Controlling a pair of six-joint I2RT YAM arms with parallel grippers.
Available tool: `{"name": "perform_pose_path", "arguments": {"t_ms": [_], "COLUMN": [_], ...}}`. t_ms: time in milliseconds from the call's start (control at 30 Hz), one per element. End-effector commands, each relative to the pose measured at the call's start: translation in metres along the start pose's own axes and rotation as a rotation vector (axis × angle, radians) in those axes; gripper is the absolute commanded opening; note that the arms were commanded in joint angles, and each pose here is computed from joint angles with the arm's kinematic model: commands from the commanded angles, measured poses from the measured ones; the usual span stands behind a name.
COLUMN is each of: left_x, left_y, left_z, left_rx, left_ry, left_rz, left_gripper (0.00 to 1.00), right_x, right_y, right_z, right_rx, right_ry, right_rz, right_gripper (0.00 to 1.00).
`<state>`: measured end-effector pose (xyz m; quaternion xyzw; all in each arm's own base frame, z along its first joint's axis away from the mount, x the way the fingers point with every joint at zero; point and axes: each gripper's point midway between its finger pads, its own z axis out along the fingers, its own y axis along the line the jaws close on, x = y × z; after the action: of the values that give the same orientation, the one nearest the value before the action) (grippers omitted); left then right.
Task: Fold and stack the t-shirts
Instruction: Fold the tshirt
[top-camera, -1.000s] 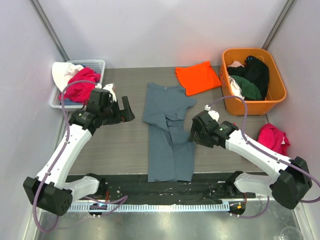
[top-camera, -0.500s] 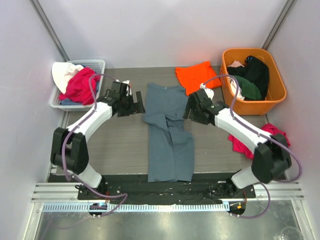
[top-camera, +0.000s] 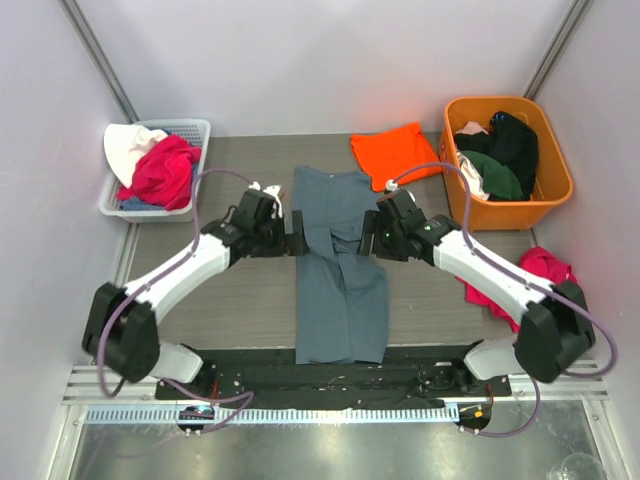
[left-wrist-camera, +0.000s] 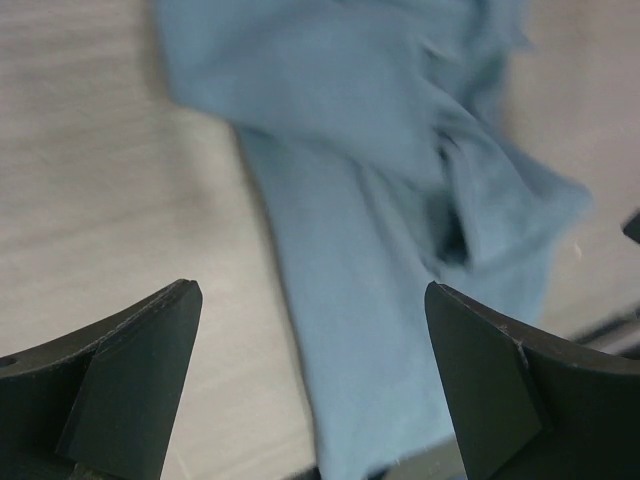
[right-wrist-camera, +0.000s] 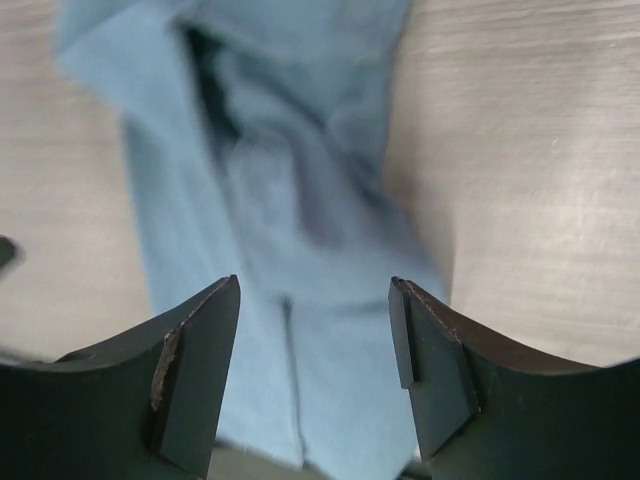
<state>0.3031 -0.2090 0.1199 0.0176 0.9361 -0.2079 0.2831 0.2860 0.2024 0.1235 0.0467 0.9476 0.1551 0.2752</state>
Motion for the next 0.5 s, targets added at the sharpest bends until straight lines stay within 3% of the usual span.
{"name": "perform_pose_path", "arguments": {"t_ms": [0,267,467], "left_x": [0.008,0.060,0.075], "left_y": [-0.018,-0.042,-0.033], "left_z": [-0.024,-0.034,-0.043], "left_rx": [0.019,0.017,0.001], "left_ry": [-0.076,-0.015,-0.022], "left_rz": [-0.001,0.066,0.008], "left_gripper": [1.00,1.00,1.00], "right_x": [0.010,0.068,0.107], "right_y": [0.006,0.027,0.035], "right_z": [-0.035,-0.051,-0.048], "right_rx": [-0.040,-0.107,-0.074], "right_ry": [-0.032,0.067,0.122], "right_rz": [-0.050,-0.100,-0.161], "right_gripper": [0.69,0.69,0.69]}}
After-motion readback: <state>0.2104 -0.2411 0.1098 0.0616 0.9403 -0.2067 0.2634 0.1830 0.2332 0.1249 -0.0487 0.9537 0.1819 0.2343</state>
